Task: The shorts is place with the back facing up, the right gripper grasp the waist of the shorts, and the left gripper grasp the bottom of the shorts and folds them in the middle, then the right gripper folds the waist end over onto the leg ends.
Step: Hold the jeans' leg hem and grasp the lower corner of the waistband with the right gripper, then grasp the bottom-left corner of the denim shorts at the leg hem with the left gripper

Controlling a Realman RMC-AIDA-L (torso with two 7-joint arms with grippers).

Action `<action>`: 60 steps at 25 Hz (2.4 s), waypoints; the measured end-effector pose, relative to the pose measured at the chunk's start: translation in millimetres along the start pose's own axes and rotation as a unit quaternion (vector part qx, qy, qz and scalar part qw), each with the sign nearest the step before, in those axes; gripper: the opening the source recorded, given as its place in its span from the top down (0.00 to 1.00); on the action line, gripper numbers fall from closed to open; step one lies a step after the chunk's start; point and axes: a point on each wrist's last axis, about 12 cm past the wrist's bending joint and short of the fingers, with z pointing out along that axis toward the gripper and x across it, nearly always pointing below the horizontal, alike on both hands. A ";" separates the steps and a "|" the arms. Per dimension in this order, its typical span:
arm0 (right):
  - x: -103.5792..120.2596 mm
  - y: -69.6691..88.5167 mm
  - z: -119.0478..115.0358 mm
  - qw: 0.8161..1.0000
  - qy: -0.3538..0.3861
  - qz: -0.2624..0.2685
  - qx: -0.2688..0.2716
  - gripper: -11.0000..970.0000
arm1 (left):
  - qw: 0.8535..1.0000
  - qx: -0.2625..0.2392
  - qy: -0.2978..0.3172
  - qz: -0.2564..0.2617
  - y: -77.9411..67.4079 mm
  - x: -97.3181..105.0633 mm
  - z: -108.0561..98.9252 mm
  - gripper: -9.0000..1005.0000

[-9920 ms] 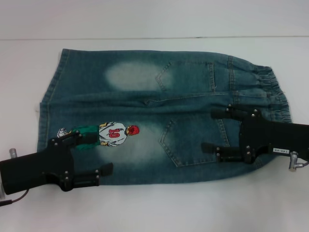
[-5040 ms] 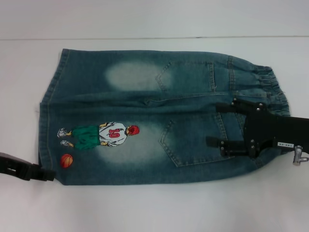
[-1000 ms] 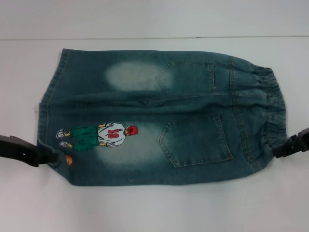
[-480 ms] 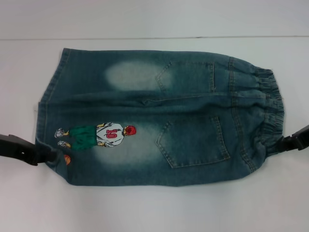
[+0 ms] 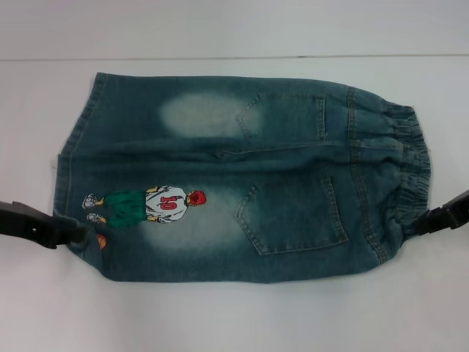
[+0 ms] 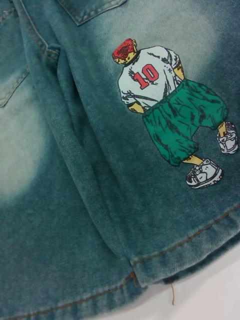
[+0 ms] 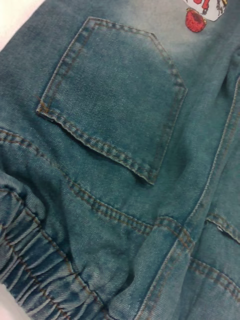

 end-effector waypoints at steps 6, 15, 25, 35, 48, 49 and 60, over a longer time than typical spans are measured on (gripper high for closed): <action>-1.4 1.5 4.0 1.000 -0.004 -0.006 0.001 0.62 | 1.000 0.000 -0.001 0.001 -0.3 -0.2 0.5 0.94; 0.3 -0.1 8.0 1.000 -0.011 -0.012 0.012 0.80 | 1.000 0.004 0.000 -0.001 -1.7 0.4 1.9 0.94; -0.3 -0.6 -6.2 0.998 -0.054 -0.028 0.015 0.94 | 0.999 0.002 -0.048 -0.013 2.0 0.4 -3.5 0.94; -4.7 -1.7 -41.3 0.986 -0.157 -0.052 -0.002 0.95 | 0.989 0.002 -0.150 -0.004 9.6 -13.8 -26.8 0.94; -39.1 -1.9 -34.8 0.972 -0.220 -0.073 0.029 0.95 | 0.978 -0.016 -0.205 0.029 10.1 -49.8 -10.5 0.95; -39.8 -0.6 -33.6 0.973 -0.217 -0.077 0.028 0.95 | 0.980 -0.021 -0.197 0.030 11.0 -48.3 -10.9 0.95; -38.4 4.0 -30.0 0.975 -0.203 -0.087 0.020 0.95 | 0.992 -0.021 -0.107 0.062 6.7 -33.2 -25.3 0.92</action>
